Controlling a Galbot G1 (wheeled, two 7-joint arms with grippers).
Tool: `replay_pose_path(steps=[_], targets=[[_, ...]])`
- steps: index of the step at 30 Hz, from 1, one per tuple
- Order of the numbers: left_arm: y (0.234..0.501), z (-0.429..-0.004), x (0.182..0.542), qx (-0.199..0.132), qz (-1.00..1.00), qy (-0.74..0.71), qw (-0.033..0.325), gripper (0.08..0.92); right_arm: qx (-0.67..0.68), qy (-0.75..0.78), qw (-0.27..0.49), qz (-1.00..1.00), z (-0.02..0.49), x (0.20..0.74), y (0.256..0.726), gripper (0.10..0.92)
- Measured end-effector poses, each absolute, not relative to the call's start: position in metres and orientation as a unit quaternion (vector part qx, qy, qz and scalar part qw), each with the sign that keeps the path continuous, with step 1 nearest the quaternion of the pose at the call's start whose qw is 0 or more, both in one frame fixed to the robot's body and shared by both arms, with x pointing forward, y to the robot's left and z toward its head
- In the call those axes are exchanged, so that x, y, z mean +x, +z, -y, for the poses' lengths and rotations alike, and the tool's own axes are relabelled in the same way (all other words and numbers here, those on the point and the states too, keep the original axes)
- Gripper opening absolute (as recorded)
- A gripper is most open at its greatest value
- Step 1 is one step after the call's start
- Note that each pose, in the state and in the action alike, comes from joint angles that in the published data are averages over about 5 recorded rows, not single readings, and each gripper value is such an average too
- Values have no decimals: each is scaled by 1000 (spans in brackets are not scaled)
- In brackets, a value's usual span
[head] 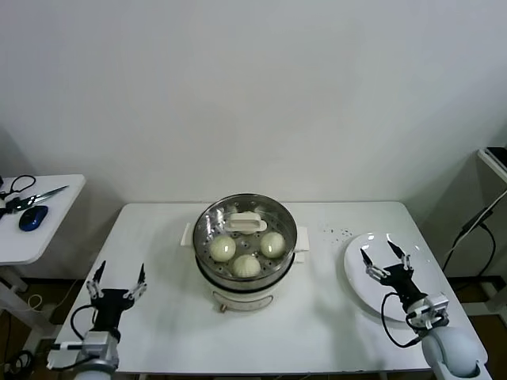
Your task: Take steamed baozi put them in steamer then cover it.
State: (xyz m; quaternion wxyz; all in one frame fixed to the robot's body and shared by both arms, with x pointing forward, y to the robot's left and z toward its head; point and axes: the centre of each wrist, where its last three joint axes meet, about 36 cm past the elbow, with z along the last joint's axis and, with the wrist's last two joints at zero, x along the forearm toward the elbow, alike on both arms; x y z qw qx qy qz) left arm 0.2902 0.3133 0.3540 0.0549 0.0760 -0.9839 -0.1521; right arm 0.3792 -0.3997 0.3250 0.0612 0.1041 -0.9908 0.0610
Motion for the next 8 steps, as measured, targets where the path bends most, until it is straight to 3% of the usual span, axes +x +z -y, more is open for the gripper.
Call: replay_pose_path(steps=[8], targets=[[343,-326,283,91,989,-110,36,823,109,55,65,990,398,370,322,823]])
